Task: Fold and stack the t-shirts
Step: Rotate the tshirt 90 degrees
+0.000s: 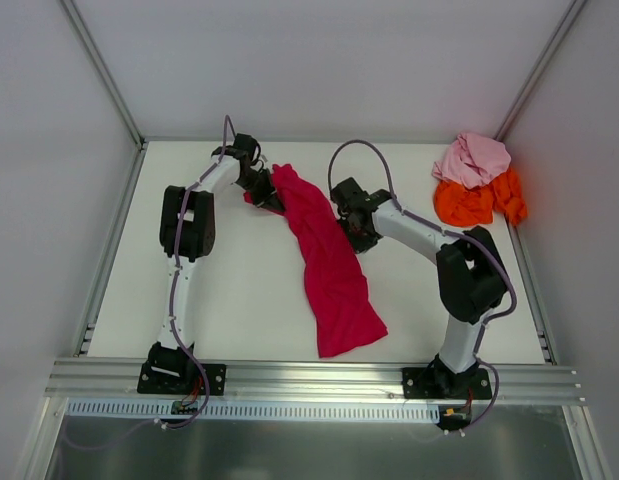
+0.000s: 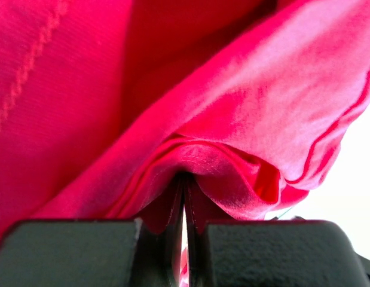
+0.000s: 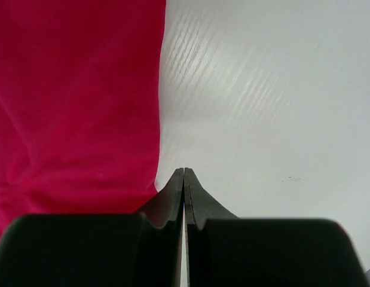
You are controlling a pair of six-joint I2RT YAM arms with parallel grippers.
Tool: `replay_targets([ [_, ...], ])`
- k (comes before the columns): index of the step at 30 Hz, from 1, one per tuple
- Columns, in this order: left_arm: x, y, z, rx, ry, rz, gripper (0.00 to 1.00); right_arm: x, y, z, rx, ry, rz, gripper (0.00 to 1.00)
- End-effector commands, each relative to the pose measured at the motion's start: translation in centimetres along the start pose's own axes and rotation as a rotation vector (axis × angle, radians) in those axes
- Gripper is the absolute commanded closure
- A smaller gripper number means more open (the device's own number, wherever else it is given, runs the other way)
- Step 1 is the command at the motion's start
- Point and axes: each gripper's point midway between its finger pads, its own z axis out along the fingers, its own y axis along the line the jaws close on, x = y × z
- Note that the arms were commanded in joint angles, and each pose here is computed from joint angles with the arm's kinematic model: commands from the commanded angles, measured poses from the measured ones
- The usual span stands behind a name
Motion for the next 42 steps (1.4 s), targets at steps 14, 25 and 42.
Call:
replay_targets([
  [14,-0.6,-3.0,-2.4,0.136,-0.014,0.061,1.0,5.3,6.7,5.5,-0.208,0.173,0.005,0.99],
  [25,0.2,-4.3,-1.4,0.264,0.052,0.074,1.0,2.2,17.1,0.7,-0.48,0.128,-0.196,0.99],
  [42,1.1,-1.8,-0.6,0.177,0.051,0.089,1.0,1.8,14.7,0.3,-0.204,0.103,-0.313,0.99],
])
